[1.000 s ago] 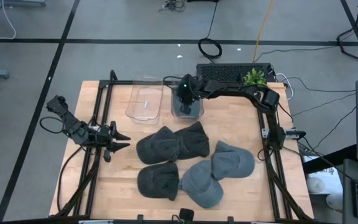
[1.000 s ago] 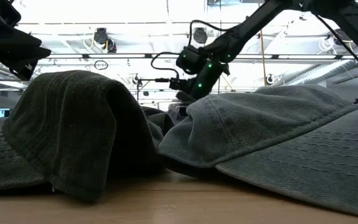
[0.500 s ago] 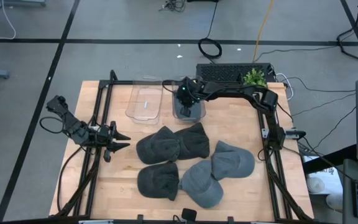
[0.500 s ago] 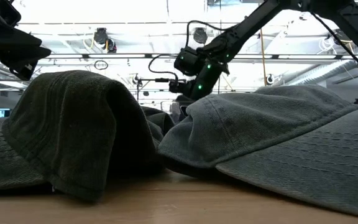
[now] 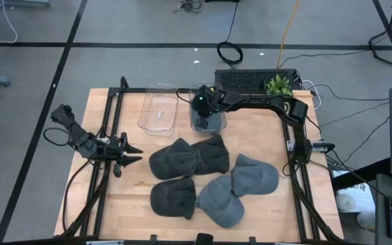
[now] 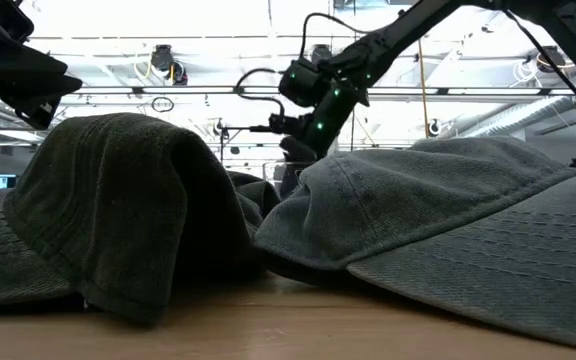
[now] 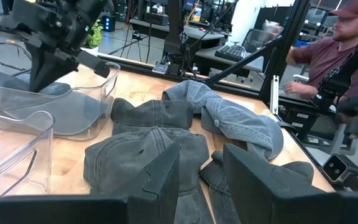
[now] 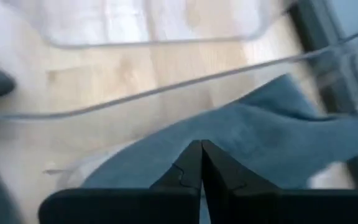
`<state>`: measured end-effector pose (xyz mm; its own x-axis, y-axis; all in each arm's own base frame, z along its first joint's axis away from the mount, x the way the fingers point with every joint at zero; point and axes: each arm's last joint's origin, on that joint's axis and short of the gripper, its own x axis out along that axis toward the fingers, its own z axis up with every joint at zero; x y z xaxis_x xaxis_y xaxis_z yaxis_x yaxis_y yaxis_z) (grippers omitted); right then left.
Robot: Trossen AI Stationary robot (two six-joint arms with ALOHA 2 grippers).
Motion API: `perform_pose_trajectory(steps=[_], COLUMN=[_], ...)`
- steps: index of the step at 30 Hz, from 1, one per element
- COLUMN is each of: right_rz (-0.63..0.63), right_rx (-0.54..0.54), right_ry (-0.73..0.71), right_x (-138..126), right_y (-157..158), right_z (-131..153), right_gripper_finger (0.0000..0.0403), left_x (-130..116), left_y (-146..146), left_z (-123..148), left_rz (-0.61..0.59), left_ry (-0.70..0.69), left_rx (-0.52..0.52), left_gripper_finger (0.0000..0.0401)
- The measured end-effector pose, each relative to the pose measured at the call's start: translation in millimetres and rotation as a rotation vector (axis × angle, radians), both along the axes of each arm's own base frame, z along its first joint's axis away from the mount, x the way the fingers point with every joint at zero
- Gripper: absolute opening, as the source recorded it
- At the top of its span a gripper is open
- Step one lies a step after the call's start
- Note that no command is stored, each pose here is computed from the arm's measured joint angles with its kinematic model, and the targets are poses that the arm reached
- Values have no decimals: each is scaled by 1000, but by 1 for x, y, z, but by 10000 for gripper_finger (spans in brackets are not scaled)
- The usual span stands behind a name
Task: Pick & Place hat
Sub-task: Put the top blue cap into the right transparent bin
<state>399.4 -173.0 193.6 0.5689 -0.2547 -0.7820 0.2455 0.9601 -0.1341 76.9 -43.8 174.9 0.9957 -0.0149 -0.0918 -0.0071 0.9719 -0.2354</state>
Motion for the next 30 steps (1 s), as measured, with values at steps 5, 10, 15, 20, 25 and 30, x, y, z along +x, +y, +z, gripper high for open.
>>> perform_pose_trajectory(steps=[5,10,15,20,25,30], right_rz=[-4,125,203,152,75,202], right_rx=[-97,-63,31,135,255,444], right_ry=[27,67,186,182,126,83], right_x=[-5,-26,-67,-111,-143,-164], right_y=[9,54,118,164,193,224], right_z=[19,65,107,127,116,87], right_gripper_finger=[0,0,0,25,103,200], left_x=[0,0,0,0,0,0], left_y=[0,0,0,0,0,0], left_z=[0,0,0,0,0,0], left_rz=[0,0,0,0,0,0], left_ry=[-1,0,-2,-1,-1,-1], left_rx=[0,1,-2,-1,-1,-1], left_gripper_finger=[132,132,131,132,132,132])
